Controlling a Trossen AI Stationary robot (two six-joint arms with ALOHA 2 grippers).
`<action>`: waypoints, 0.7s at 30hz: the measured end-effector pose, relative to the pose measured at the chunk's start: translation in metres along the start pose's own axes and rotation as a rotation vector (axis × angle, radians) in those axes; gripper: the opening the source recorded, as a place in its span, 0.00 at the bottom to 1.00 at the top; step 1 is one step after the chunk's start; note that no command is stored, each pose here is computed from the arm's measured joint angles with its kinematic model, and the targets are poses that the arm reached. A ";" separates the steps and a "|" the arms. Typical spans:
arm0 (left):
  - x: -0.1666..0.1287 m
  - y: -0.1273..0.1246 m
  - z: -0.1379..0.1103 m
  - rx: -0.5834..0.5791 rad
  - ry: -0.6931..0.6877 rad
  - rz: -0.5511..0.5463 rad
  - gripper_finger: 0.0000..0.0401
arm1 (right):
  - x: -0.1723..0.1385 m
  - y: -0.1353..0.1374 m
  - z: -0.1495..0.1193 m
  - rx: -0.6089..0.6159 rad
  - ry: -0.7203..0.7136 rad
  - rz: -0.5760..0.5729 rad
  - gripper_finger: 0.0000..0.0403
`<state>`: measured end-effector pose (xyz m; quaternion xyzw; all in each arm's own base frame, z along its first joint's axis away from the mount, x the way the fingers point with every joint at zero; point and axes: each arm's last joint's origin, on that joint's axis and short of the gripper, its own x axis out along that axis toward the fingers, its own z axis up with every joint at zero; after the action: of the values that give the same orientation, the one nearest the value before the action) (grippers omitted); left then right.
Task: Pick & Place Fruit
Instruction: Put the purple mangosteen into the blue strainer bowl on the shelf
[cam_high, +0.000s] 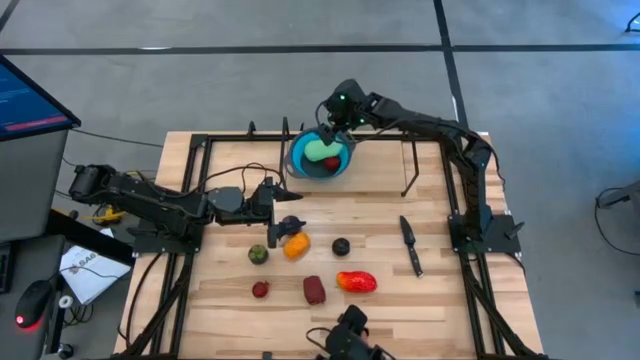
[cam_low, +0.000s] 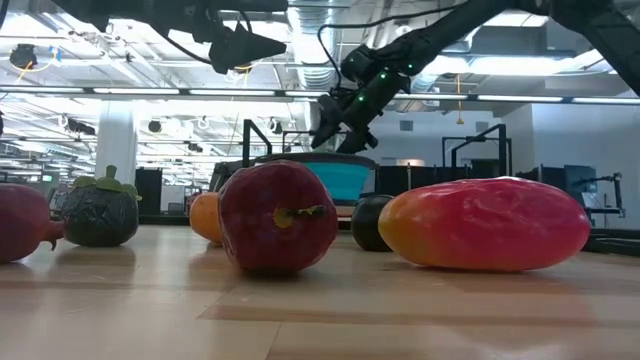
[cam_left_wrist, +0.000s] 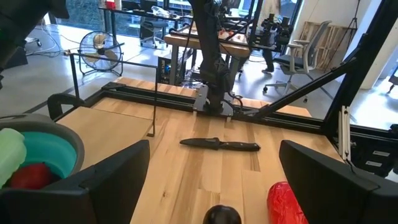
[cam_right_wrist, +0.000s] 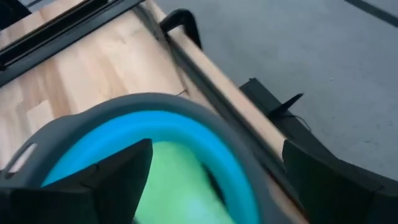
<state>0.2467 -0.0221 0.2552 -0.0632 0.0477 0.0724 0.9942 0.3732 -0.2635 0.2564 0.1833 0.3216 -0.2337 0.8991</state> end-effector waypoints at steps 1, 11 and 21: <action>0.000 0.000 0.000 0.000 0.000 0.000 0.88 | 0.000 -0.001 0.000 -0.002 -0.003 -0.001 0.87; -0.001 -0.004 -0.003 0.008 0.026 -0.015 0.88 | -0.045 0.053 0.005 -0.207 0.001 -0.020 0.79; -0.036 -0.014 -0.009 0.001 0.184 0.115 0.88 | -0.089 0.150 -0.050 -0.498 -0.013 -0.072 0.77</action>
<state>0.2129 -0.0420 0.2516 -0.0663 0.1422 0.1234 0.9799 0.3682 -0.0893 0.3056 -0.0569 0.3697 -0.1804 0.9097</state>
